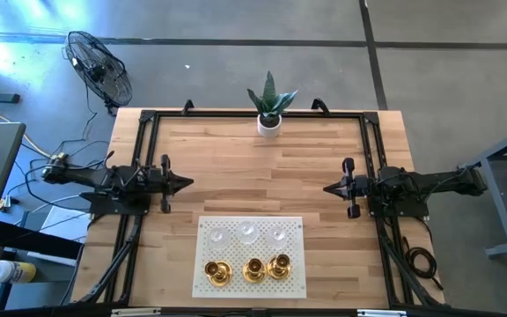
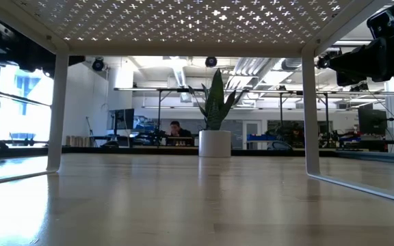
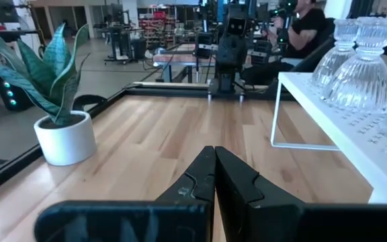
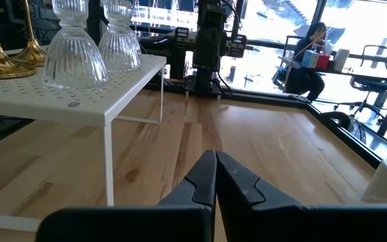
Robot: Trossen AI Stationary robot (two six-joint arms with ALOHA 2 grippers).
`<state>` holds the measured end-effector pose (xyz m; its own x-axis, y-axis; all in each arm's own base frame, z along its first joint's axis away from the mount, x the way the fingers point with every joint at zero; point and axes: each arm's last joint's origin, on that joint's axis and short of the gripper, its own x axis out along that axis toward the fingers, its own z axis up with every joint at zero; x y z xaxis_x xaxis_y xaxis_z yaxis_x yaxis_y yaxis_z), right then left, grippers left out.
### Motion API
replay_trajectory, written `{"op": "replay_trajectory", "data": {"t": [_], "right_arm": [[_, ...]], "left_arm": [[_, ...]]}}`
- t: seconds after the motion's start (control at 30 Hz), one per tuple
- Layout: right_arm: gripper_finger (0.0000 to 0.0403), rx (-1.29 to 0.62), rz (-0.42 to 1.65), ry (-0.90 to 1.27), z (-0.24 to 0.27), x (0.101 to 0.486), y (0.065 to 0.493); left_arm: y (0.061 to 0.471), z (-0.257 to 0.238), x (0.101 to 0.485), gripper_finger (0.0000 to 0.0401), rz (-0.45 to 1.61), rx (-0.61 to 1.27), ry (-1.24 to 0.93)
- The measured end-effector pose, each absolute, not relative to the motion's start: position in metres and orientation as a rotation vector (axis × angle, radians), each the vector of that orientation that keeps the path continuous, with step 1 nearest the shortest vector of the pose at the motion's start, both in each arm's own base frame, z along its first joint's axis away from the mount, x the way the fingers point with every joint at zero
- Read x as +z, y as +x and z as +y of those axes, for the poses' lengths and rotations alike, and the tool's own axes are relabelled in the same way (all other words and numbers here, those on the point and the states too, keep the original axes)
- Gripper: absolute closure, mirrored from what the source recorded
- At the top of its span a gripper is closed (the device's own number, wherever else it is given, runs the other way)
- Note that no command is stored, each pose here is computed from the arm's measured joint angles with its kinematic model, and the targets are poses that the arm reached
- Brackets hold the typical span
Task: Pick & Place candle stick holders
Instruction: Return to Home Position
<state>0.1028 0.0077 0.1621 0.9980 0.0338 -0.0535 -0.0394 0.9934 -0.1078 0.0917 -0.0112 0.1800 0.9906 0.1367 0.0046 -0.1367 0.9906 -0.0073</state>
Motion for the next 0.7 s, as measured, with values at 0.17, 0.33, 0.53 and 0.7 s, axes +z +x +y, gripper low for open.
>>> {"op": "replay_trajectory", "data": {"t": [0.17, 0.33, 0.53, 0.7], "right_arm": [[0.0402, 0.037, 0.05, -0.109, 0.0077, 0.1622, 0.1028], [0.0402, 0.036, 0.048, -0.109, 0.0077, 0.1624, 0.1028], [0.0402, 0.036, 0.047, -0.109, 0.0077, 0.1626, 0.1028], [0.0402, 0.036, 0.046, -0.109, 0.0077, 0.1627, 0.1028]], "left_arm": [[0.0916, -0.0112, 0.1799, 0.04, 0.001, 0.137, -0.005], [0.0915, -0.0111, 0.1801, 0.04, 0.001, 0.137, -0.005], [0.0915, -0.0111, 0.1803, 0.04, 0.0, 0.138, -0.005], [0.0914, -0.0111, 0.1804, 0.04, 0.001, 0.139, -0.005]]}}
